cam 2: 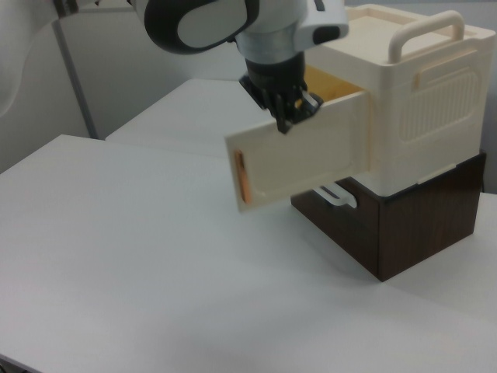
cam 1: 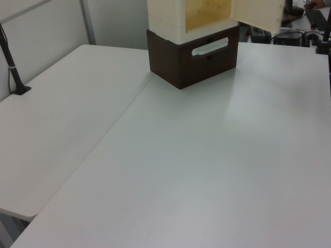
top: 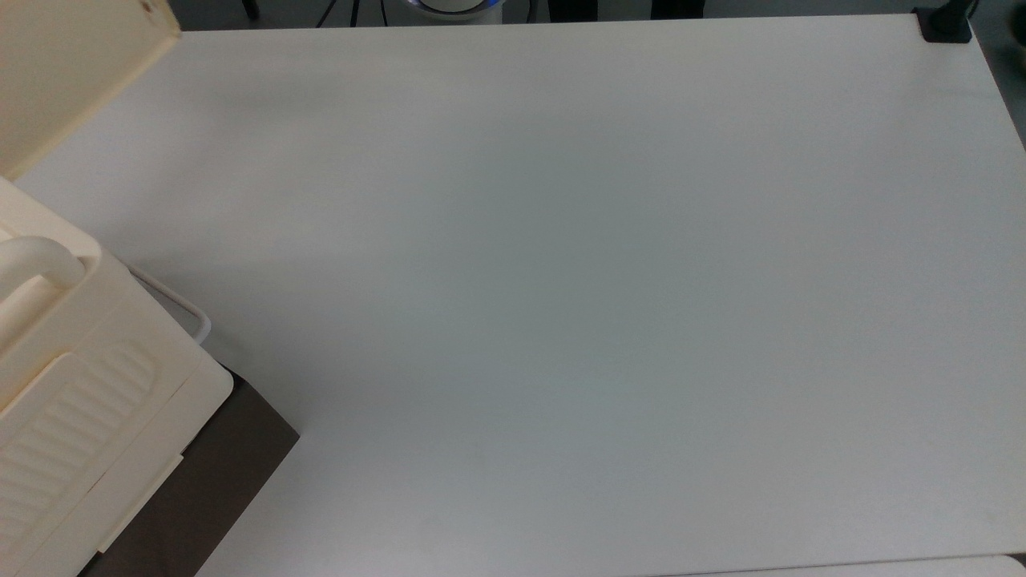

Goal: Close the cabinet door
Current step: 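Push the open door's outer face with the gripper, swinging it shut, then press the door flush against the cabinet front with the gripper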

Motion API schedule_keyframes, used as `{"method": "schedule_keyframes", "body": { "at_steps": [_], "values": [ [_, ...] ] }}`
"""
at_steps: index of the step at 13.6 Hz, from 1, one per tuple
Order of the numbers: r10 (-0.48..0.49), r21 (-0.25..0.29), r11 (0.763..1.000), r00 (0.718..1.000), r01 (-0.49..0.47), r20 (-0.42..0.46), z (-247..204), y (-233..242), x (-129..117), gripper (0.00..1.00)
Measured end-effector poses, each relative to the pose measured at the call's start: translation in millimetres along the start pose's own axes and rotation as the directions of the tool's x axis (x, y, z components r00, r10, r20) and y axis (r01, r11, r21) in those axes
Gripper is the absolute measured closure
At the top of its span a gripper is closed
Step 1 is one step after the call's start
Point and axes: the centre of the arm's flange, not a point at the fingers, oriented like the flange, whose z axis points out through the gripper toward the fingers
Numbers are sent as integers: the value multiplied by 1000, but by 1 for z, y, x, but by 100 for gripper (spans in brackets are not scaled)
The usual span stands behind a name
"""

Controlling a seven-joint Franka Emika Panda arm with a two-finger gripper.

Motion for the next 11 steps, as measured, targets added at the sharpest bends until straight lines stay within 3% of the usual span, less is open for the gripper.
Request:
{"method": "schedule_keyframes", "body": {
  "at_steps": [4,11],
  "values": [
    [-22,17,1000,999,23,-40,18,-24,19,99],
    [-75,-61,996,982,65,-175,95,-62,73,99]
  ]
}}
